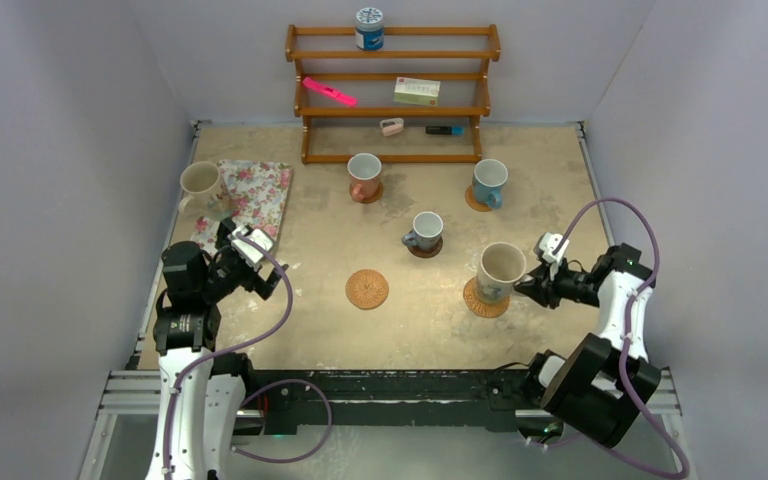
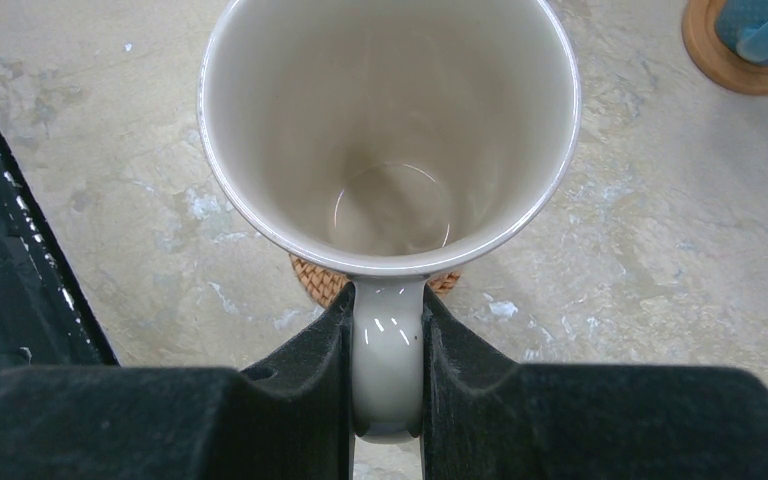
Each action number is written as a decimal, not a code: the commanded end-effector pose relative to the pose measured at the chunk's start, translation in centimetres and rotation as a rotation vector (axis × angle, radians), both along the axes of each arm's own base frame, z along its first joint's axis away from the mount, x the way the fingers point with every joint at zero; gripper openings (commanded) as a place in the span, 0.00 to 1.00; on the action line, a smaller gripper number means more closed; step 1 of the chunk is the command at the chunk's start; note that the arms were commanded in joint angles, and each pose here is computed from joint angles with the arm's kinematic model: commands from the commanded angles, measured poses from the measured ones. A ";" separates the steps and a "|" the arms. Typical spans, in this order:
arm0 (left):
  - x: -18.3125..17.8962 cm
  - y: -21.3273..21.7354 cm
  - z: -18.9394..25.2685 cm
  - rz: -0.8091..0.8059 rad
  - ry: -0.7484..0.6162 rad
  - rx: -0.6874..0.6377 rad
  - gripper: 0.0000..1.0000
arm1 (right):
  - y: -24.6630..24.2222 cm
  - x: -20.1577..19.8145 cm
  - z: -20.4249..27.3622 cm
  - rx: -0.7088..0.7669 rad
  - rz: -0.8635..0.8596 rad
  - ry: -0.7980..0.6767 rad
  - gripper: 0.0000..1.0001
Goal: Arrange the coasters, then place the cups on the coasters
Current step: Place the cup on the coaster.
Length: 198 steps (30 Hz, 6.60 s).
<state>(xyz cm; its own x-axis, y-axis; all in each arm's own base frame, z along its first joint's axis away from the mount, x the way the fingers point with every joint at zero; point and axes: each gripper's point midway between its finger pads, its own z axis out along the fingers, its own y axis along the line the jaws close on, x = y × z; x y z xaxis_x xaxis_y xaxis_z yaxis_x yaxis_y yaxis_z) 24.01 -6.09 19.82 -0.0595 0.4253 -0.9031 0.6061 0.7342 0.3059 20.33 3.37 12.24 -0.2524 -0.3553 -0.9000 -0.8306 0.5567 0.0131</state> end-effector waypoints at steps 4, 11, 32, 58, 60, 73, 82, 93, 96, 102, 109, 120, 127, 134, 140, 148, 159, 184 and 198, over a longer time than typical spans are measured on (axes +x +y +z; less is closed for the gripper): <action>0.1 -0.2 0.8 -0.024 -0.033 0.004 1.00 | 1.5 0.4 1.4 0.083 0.013 -0.039 0.00; 0.1 -0.2 0.9 -0.025 -0.034 0.004 1.00 | 1.5 0.4 1.1 0.072 0.011 -0.034 0.00; 0.1 -0.2 0.8 -0.029 -0.032 0.005 1.00 | 1.7 -0.2 0.5 0.065 0.018 -0.027 0.00; 0.0 -0.2 0.8 -0.033 -0.033 0.004 1.00 | 1.7 -0.6 -0.1 0.047 0.036 -0.019 0.09; 0.0 -0.3 0.8 -0.034 -0.032 0.003 1.00 | 1.7 -0.6 -0.1 0.044 0.037 -0.019 0.10; 0.0 -0.3 0.8 -0.036 -0.032 0.003 1.00 | 1.7 -0.9 -0.3 0.030 0.045 -0.018 0.19; 0.0 -0.3 0.9 -0.039 -0.033 0.003 1.00 | 1.8 -1.1 -0.4 0.026 0.051 -0.017 0.24; 0.0 -0.3 0.8 -0.039 -0.030 0.003 1.00 | 1.8 -1.3 -0.4 0.021 0.057 -0.014 0.30; 0.0 -0.3 0.8 -0.041 -0.031 0.003 1.00 | 1.8 -1.3 -0.5 0.020 0.059 -0.012 0.33; -0.1 -0.3 0.8 -0.040 -0.031 0.003 1.00 | 1.8 -1.3 -0.4 0.019 0.061 -0.014 0.33; -0.1 -0.4 0.8 -0.042 -0.031 0.003 1.00 | 2.0 -1.4 -0.3 0.030 0.062 -0.011 0.33; -0.1 -0.4 0.8 -0.044 -0.029 0.003 1.00 | 1.8 -1.6 -0.2 0.008 0.058 -0.011 0.33; -0.1 -0.4 0.8 -0.045 -0.031 0.003 1.00 | 1.5 -1.6 -0.4 -0.014 0.050 0.010 0.37; -0.2 -0.4 0.8 -0.045 -0.030 0.003 1.00 | 1.0 -1.6 -0.8 -0.037 0.042 0.031 0.41; -0.2 -0.4 0.8 -0.047 -0.031 0.002 1.00 | 0.7 -1.6 -1.1 -0.052 0.034 0.043 0.41; -0.2 -0.4 0.8 -0.049 -0.030 0.002 1.00 | 0.4 -1.6 -1.3 -0.058 0.027 0.054 0.35; -0.2 -0.4 0.8 -0.050 -0.029 0.002 1.00 | 0.1 -1.6 -1.2 -0.071 0.017 0.056 0.22; -0.3 -0.4 0.8 -0.053 -0.029 0.002 1.00 | -0.6 -1.5 -1.5 -0.103 -0.005 0.066 0.09; -0.2 -0.4 0.9 -0.053 -0.030 0.002 1.00 | -0.2 -1.3 -0.9 -0.086 -0.009 0.030 0.01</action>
<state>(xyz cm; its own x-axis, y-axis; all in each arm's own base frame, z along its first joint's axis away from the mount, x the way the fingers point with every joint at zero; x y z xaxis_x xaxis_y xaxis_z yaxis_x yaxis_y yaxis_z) 23.71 -6.31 19.70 -0.0486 0.4250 -0.9039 0.6274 0.7171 0.3034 18.56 3.41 10.32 -0.3087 -0.4281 -0.8494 -0.8320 0.5543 0.0230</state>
